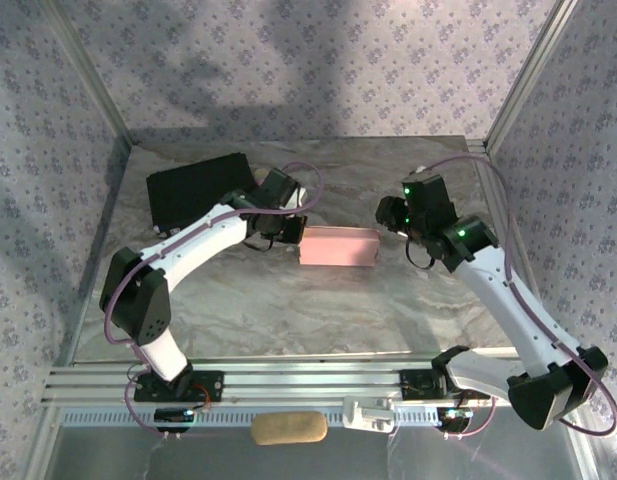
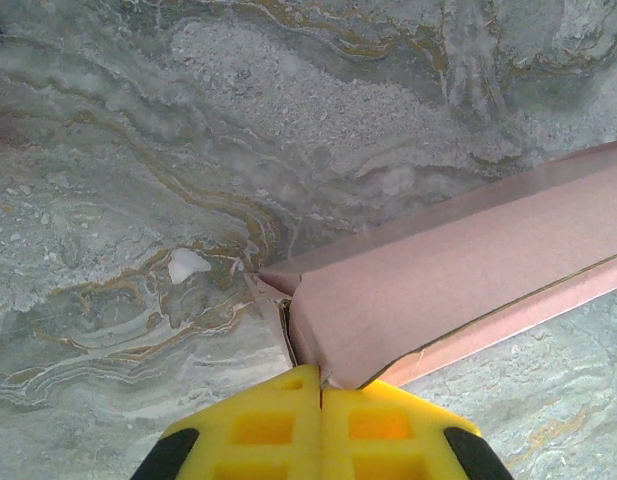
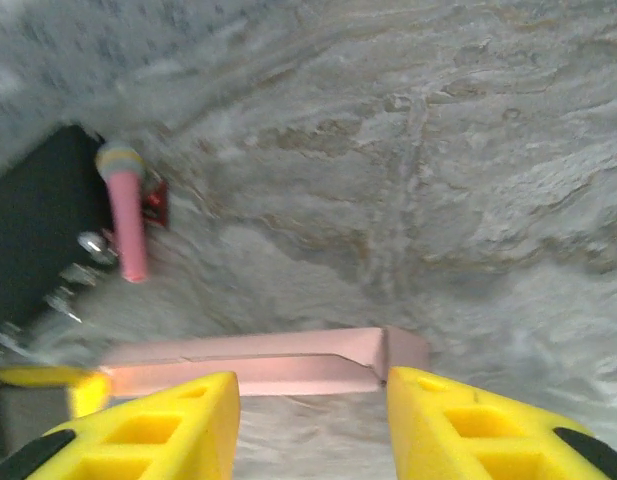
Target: Fold the paper box
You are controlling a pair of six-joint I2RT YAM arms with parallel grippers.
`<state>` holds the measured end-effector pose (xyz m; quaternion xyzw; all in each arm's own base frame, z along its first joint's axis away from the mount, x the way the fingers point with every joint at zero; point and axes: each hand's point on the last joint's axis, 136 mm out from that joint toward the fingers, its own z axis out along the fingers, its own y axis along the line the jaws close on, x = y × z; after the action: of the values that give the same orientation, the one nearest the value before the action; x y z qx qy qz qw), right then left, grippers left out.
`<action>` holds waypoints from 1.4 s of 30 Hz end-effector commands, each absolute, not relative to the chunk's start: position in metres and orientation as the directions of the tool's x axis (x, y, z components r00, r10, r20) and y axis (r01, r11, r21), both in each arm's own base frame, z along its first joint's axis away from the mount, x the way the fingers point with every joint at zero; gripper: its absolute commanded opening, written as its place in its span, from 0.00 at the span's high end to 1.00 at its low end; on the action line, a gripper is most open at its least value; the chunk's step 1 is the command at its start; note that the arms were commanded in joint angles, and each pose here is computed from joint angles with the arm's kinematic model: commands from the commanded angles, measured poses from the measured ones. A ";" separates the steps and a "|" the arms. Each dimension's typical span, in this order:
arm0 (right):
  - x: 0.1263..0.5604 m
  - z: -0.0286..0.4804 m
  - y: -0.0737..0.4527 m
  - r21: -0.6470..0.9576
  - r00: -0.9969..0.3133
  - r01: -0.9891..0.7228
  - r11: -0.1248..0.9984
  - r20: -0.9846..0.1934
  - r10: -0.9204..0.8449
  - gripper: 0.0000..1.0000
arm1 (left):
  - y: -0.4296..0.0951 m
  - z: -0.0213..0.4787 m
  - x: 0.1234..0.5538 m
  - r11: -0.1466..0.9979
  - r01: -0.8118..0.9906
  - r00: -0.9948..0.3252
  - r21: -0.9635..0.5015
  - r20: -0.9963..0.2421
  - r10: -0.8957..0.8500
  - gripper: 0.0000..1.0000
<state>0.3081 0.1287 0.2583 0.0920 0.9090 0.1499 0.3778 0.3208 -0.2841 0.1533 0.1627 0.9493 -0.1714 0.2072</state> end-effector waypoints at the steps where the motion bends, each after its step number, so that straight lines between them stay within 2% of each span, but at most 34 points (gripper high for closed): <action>1: 0.304 0.232 0.126 0.202 -0.738 -0.073 0.977 -0.670 0.083 0.59 | -0.271 0.124 0.303 0.911 0.369 -0.895 -0.184 -0.333 0.296 1.00; 5: 0.315 0.228 0.119 0.329 -0.756 0.046 0.943 -0.605 0.248 0.59 | -0.272 0.124 0.303 0.913 0.369 -0.895 -0.174 -0.332 0.298 1.00; 8: 0.314 0.222 0.112 0.438 -0.742 0.226 0.870 -0.501 0.445 0.56 | -0.272 0.123 0.303 0.915 0.367 -0.895 -0.169 -0.331 0.298 1.00; 10: 0.316 0.217 0.116 0.531 -0.730 0.300 0.792 -0.406 0.550 0.64 | -0.272 0.122 0.302 0.916 0.367 -0.896 -0.165 -0.329 0.299 1.00; 13: 0.323 0.213 0.130 0.625 -0.730 0.332 0.707 -0.305 0.612 0.74 | -0.271 0.123 0.301 0.916 0.368 -0.894 -0.161 -0.330 0.301 1.00; 15: 0.328 0.211 0.133 0.628 -0.731 0.347 0.697 -0.285 0.620 0.80 | -0.270 0.124 0.301 0.916 0.367 -0.894 -0.160 -0.332 0.300 1.00; 17: 0.334 0.210 0.134 0.619 -0.733 0.353 0.701 -0.282 0.619 0.81 | -0.270 0.125 0.300 0.916 0.368 -0.893 -0.161 -0.334 0.300 1.00; 23: 0.337 0.199 0.136 0.575 -0.759 0.375 0.727 -0.260 0.597 0.76 | -0.271 0.125 0.300 0.915 0.371 -0.893 -0.158 -0.332 0.304 1.00; 24: 0.341 0.210 0.134 0.571 -0.750 0.373 0.731 -0.279 0.600 0.74 | -0.272 0.126 0.299 0.914 0.374 -0.892 -0.159 -0.333 0.307 1.00; 29: 0.338 0.205 0.125 0.526 -0.738 0.422 0.738 -0.272 0.617 0.60 | -0.275 0.129 0.299 0.914 0.381 -0.885 -0.142 -0.341 0.316 1.00; 42: 0.329 0.192 0.125 0.504 -0.767 0.446 0.740 -0.211 0.606 0.62 | -0.278 0.130 0.294 0.917 0.393 -0.873 -0.073 -0.342 0.347 1.00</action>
<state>0.3356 0.1266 0.1931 0.2831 0.9115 0.2227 0.1987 0.3102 -0.2883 0.1526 0.1829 0.9540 -0.1077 0.2116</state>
